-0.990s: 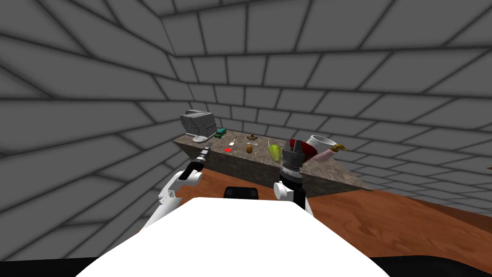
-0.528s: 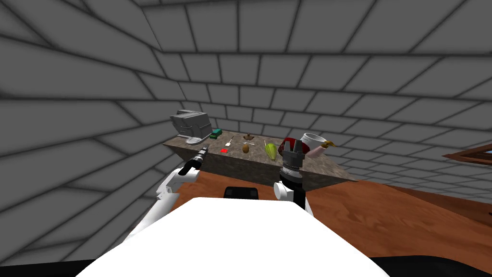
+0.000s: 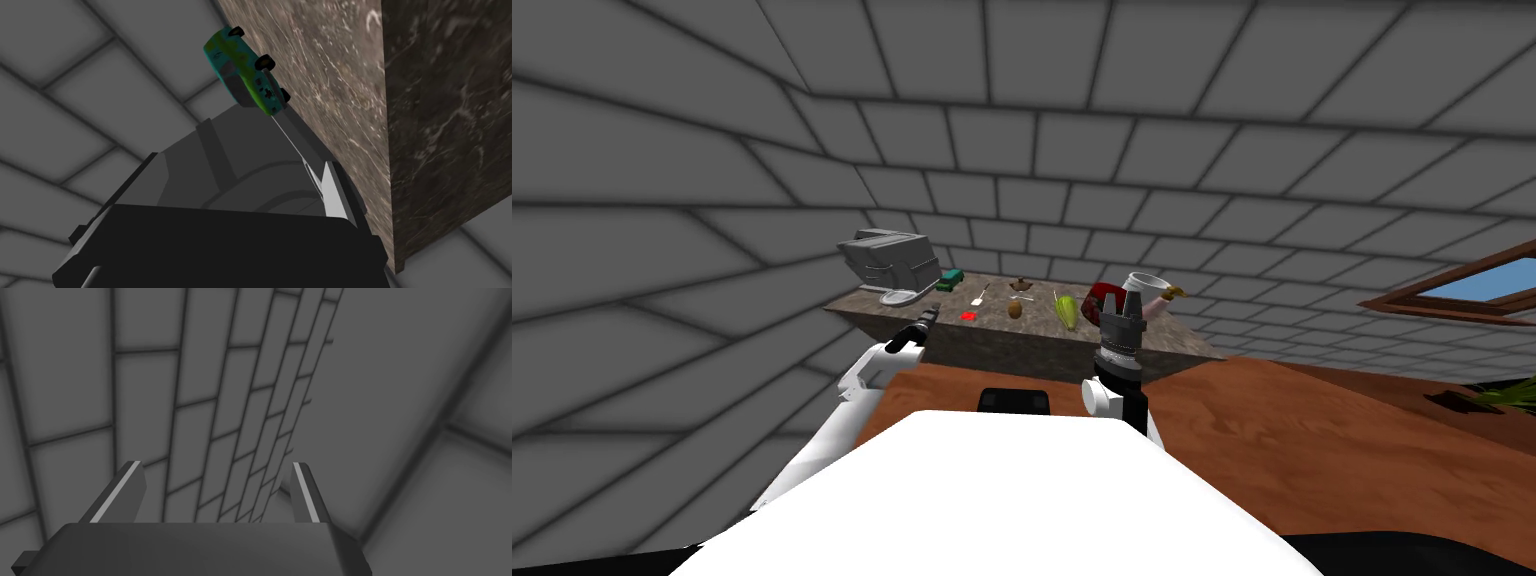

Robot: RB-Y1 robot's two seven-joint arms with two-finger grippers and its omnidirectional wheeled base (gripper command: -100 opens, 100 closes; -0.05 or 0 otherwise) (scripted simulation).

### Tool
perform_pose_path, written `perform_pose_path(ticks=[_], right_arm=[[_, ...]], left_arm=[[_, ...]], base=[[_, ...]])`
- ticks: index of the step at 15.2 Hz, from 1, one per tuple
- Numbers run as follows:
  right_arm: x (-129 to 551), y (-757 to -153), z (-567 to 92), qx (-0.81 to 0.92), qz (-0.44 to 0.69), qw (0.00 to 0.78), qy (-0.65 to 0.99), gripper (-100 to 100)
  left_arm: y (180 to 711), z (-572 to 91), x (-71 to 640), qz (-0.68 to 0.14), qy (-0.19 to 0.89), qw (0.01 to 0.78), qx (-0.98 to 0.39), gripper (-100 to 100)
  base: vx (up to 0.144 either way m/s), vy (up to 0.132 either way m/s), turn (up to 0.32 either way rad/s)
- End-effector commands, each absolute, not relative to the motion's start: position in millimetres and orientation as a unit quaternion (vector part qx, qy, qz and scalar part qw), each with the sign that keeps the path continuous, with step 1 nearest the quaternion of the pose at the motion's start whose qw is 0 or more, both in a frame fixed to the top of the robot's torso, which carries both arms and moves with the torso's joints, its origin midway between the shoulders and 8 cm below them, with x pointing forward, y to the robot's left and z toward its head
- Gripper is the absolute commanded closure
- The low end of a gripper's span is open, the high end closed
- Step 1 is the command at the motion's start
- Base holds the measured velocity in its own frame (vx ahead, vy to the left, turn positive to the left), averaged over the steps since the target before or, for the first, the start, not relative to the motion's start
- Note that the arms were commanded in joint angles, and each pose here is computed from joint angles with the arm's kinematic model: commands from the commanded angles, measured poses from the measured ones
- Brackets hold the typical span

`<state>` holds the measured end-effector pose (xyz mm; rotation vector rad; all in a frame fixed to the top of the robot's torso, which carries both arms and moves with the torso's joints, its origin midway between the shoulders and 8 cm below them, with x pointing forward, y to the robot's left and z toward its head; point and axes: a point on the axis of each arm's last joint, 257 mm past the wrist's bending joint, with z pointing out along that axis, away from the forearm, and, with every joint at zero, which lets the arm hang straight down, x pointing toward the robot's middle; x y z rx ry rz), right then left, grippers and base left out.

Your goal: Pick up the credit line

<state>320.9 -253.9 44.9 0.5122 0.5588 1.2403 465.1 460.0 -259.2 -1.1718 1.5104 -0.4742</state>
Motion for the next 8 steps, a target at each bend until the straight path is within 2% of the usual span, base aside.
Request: perform_pose_path(ticks=[1,8], right_arm=[[320.9,-253.9,44.9,0.234,0.567,0.747,0.255,0],[320.9,-253.9,44.9,0.234,0.567,0.747,0.255,0]], left_arm=[[464.4,-263.8,461.8,-0.189,0.643,0.546,-0.503,-100],[526.7,-282.0,453.1,-0.102,0.650,0.521,-0.544,-100]], base=[[0.004,-0.013,-0.014],[0.010,-0.031,-0.141]])
